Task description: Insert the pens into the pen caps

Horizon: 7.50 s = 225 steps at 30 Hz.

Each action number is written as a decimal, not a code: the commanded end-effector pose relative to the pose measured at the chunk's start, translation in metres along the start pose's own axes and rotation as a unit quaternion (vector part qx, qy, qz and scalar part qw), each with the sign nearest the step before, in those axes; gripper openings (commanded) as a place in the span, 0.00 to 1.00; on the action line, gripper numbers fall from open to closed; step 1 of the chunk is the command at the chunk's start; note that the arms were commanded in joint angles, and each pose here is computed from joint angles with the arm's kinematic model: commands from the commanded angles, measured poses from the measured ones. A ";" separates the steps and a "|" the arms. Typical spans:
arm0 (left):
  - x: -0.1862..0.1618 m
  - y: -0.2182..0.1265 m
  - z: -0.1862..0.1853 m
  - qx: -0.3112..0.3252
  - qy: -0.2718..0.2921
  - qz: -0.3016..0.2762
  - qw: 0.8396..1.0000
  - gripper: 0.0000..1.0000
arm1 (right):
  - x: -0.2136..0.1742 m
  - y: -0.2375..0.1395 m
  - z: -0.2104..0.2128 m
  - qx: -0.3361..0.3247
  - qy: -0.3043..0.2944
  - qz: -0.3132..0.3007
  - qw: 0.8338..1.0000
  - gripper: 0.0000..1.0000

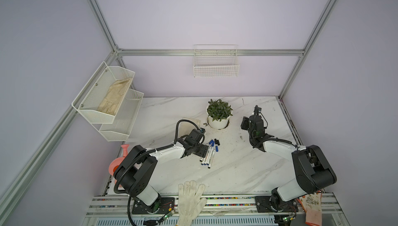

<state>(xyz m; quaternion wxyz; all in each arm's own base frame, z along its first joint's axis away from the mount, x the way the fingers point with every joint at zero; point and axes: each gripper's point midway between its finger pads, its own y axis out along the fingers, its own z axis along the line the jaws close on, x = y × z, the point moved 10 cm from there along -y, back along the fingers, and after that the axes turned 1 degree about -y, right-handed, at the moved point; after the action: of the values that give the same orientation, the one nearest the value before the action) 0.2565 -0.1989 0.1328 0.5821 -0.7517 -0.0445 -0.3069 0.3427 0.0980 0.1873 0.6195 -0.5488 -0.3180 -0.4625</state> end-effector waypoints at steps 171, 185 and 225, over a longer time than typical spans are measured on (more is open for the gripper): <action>0.020 -0.035 0.018 0.004 -0.078 -0.156 0.985 0.00 | -0.096 -0.019 0.115 0.160 -0.151 0.254 0.942 0.37; 0.018 -0.042 0.018 0.001 -0.075 -0.165 0.983 0.00 | -0.116 -0.015 0.113 0.163 -0.172 0.295 0.926 0.31; 0.017 -0.028 0.015 -0.018 -0.066 -0.151 0.986 0.00 | -0.115 -0.034 0.109 0.160 -0.188 0.332 0.910 0.57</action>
<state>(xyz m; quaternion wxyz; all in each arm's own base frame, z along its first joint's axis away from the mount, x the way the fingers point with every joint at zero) 0.2684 -0.1815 0.1698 0.5163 -0.7629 -0.1972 -0.3355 0.2875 0.2328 0.1301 0.7522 -0.5751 -0.3113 -0.0815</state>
